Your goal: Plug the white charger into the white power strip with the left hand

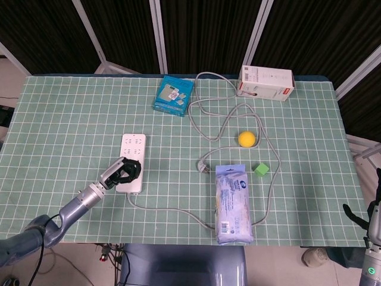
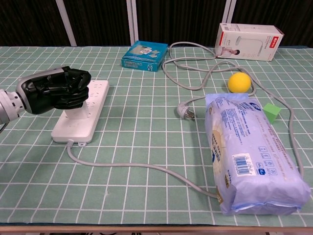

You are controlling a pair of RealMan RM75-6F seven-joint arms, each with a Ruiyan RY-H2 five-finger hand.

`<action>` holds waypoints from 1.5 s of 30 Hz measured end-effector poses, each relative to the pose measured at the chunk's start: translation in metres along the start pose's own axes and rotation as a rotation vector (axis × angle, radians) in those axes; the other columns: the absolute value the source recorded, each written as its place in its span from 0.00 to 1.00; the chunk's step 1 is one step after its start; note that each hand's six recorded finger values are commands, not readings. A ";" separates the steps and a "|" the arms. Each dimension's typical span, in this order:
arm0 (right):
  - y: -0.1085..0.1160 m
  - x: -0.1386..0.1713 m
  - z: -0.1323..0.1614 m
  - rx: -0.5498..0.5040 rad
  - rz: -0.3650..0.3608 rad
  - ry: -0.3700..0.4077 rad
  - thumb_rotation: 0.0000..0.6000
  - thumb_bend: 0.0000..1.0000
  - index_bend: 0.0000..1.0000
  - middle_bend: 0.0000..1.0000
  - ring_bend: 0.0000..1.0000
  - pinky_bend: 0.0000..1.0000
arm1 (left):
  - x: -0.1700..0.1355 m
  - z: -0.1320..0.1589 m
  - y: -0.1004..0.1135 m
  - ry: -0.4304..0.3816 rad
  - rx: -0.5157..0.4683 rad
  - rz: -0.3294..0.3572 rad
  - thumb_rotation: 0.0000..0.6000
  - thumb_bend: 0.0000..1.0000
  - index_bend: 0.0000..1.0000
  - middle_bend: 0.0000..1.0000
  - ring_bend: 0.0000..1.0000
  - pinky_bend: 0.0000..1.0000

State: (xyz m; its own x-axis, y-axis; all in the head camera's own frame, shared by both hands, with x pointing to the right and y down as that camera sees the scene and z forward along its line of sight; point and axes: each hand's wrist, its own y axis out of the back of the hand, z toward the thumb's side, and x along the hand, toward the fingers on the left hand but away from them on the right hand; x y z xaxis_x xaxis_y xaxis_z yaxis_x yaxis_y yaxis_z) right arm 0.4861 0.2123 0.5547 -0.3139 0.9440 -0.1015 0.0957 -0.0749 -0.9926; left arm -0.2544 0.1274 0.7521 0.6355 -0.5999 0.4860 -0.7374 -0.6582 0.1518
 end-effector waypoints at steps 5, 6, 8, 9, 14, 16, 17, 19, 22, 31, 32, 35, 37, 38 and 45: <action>0.000 0.000 -0.001 0.001 -0.001 -0.001 1.00 0.13 0.01 0.00 0.00 0.00 | 0.001 0.003 0.000 -0.010 0.001 0.001 1.00 1.00 0.88 0.92 0.81 0.99; 0.000 0.000 -0.001 0.002 -0.002 -0.001 1.00 0.13 0.01 0.00 0.00 0.00 | 0.001 0.005 0.000 -0.016 0.001 -0.001 1.00 1.00 0.88 0.92 0.81 0.99; 0.001 0.000 0.000 0.002 -0.003 -0.002 1.00 0.13 0.01 0.00 0.00 0.00 | 0.001 0.009 0.000 -0.031 0.002 -0.005 1.00 1.00 0.88 0.92 0.81 0.99; 0.000 0.000 0.000 0.002 -0.003 -0.002 1.00 0.13 0.01 0.00 0.00 0.00 | 0.001 0.012 -0.001 -0.041 0.003 -0.008 1.00 1.00 0.88 0.92 0.81 0.99; 0.000 0.000 0.000 0.002 -0.002 -0.001 1.00 0.13 0.01 0.00 0.00 0.00 | -0.002 0.041 -0.003 -0.131 0.024 -0.021 1.00 1.00 0.88 0.92 0.81 0.99; 0.000 0.000 0.000 0.001 -0.001 0.000 1.00 0.13 0.01 0.00 0.00 0.00 | -0.005 0.057 -0.002 -0.176 0.044 -0.017 1.00 0.99 0.88 0.92 0.81 0.98; 0.001 0.000 0.000 0.001 -0.002 0.001 1.00 0.13 0.01 0.00 0.00 0.00 | -0.007 0.064 -0.001 -0.194 0.056 -0.013 1.00 0.98 0.88 0.91 0.80 0.97; 0.001 0.000 0.000 0.001 -0.003 0.000 1.00 0.13 0.01 0.00 0.00 0.00 | -0.011 0.080 0.001 -0.236 0.090 0.005 1.00 0.93 0.86 0.88 0.76 0.91; 0.001 0.000 0.000 0.001 -0.002 0.002 1.00 0.13 0.01 0.00 0.00 0.00 | -0.019 0.099 0.007 -0.285 0.170 0.054 1.00 0.79 0.73 0.74 0.61 0.73; -0.002 0.002 0.003 0.010 0.019 0.027 1.00 0.13 0.01 0.00 0.00 0.00 | -0.048 0.125 0.024 -0.262 0.721 0.286 1.00 0.30 0.34 0.15 0.03 0.18; -0.002 0.002 0.004 0.011 0.021 0.033 1.00 0.13 0.01 0.00 0.00 0.00 | -0.053 0.125 0.025 -0.242 0.793 0.314 1.00 0.30 0.34 0.15 0.03 0.17; -0.002 0.003 0.006 0.014 0.028 0.057 1.00 0.13 0.01 0.00 0.00 0.00 | -0.074 0.127 0.027 -0.158 1.027 0.410 1.00 0.29 0.32 0.13 0.02 0.15; -0.001 0.004 0.008 0.013 0.035 0.076 1.00 0.13 0.01 0.00 0.00 0.00 | -0.091 0.125 0.027 -0.087 1.162 0.470 1.00 0.29 0.30 0.12 0.01 0.13; -0.001 0.004 0.009 0.013 0.038 0.084 1.00 0.13 0.01 0.00 0.00 0.00 | -0.099 0.124 0.028 -0.053 1.212 0.491 1.00 0.29 0.29 0.12 0.01 0.12; -0.003 0.005 0.009 0.024 0.078 0.121 1.00 0.13 0.01 0.00 0.00 0.00 | -0.170 0.100 0.043 0.224 1.331 0.619 1.00 0.29 0.26 0.08 0.00 0.11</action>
State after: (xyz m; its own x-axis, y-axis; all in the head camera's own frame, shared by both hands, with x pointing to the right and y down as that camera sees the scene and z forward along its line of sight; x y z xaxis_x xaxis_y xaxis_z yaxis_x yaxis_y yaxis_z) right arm 0.4757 0.2138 0.5564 -0.1898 0.9668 -0.1709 0.0920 -0.1558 -0.9835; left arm -0.3712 0.1551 0.5902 0.1675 -0.9338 0.3160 -0.0465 -0.3277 -0.9436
